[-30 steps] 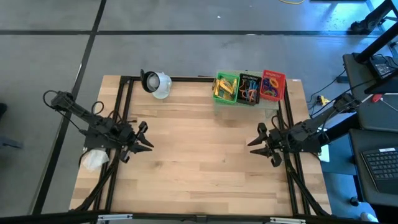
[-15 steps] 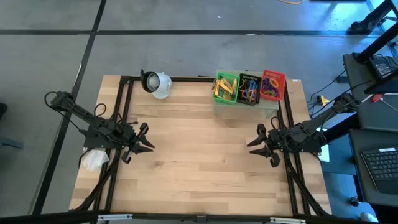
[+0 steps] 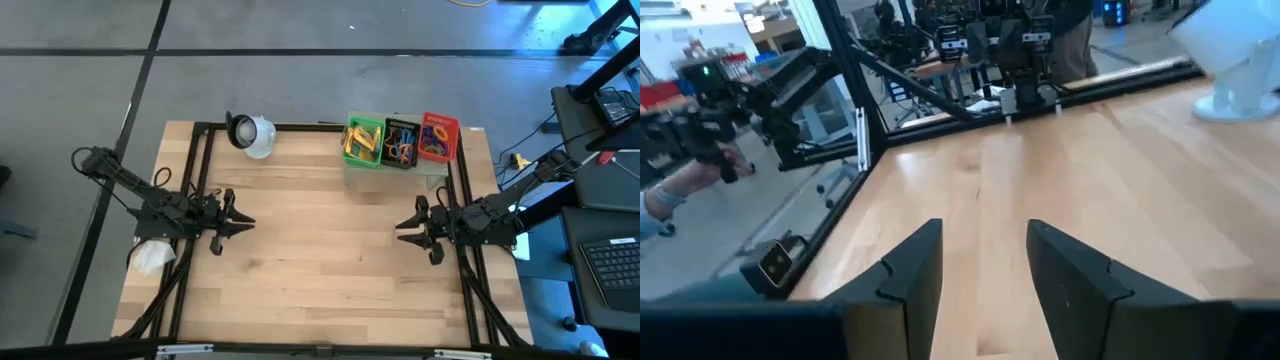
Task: Pick & Place Office Desk Supplies
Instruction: Return to Home Position
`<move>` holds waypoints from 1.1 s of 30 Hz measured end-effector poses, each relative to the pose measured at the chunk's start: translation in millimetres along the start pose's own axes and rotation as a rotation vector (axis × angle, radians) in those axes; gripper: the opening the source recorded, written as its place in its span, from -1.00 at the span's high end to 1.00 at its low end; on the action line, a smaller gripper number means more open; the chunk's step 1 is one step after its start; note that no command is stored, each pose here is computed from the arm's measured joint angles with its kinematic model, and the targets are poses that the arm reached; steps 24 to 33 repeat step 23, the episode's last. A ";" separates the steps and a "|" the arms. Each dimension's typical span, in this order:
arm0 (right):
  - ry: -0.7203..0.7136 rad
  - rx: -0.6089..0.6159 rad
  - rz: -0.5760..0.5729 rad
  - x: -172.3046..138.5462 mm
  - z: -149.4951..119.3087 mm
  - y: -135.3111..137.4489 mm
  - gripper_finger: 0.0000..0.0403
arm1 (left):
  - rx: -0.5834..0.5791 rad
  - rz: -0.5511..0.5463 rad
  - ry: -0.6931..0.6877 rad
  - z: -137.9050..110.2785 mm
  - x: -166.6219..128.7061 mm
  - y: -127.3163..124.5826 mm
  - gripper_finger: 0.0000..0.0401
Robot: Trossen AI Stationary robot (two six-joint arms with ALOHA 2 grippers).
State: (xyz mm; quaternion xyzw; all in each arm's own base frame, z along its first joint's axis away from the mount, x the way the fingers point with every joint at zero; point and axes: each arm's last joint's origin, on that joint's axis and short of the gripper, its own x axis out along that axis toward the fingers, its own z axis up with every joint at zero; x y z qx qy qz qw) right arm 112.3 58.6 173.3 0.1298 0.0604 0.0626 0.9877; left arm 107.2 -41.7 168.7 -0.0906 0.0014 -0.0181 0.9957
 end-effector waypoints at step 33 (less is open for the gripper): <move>0.003 0.040 0.008 0.0 -0.1 0.2 0.26 | 0.003 0.001 0.000 0.1 0.0 0.0 0.71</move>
